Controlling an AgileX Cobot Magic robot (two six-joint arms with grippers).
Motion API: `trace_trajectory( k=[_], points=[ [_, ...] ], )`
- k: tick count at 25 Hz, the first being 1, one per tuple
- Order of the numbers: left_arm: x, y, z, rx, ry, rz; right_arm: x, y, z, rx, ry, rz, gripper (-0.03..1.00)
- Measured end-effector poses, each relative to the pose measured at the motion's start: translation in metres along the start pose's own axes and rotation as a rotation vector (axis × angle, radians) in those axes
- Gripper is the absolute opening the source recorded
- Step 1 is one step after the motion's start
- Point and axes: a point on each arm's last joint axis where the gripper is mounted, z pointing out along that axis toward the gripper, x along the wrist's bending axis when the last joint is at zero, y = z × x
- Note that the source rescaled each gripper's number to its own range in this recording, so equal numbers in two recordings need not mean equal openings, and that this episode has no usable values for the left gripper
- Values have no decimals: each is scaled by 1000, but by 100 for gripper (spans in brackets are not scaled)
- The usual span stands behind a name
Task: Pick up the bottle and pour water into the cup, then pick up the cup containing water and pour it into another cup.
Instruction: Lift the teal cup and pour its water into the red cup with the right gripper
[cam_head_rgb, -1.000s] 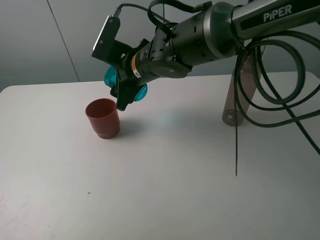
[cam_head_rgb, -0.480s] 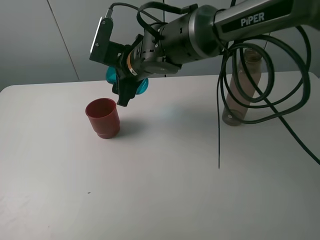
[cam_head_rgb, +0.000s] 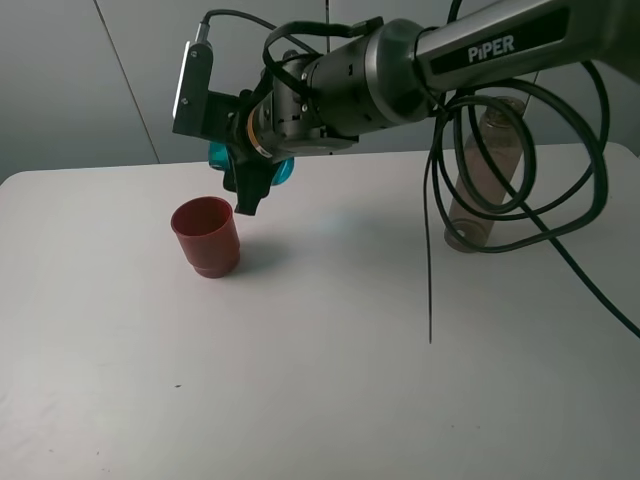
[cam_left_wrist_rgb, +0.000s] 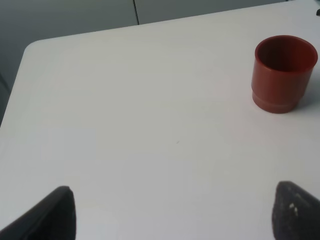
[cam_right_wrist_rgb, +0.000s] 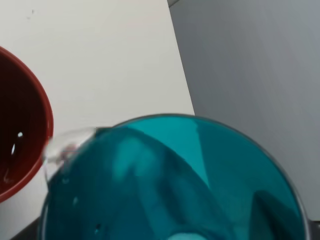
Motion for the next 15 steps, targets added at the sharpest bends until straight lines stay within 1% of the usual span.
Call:
trace_trajectory(
  k=[7, 12, 15],
  points=[
    [0, 0, 0, 0, 0, 0, -2, 0, 1, -7, -23, -71, 13],
    [0, 0, 0, 0, 0, 0, 4, -3, 8, 3, -16, -114, 13],
    [0, 0, 0, 0, 0, 0, 8, -1, 9, -3, -20, -168, 13]
  ],
)
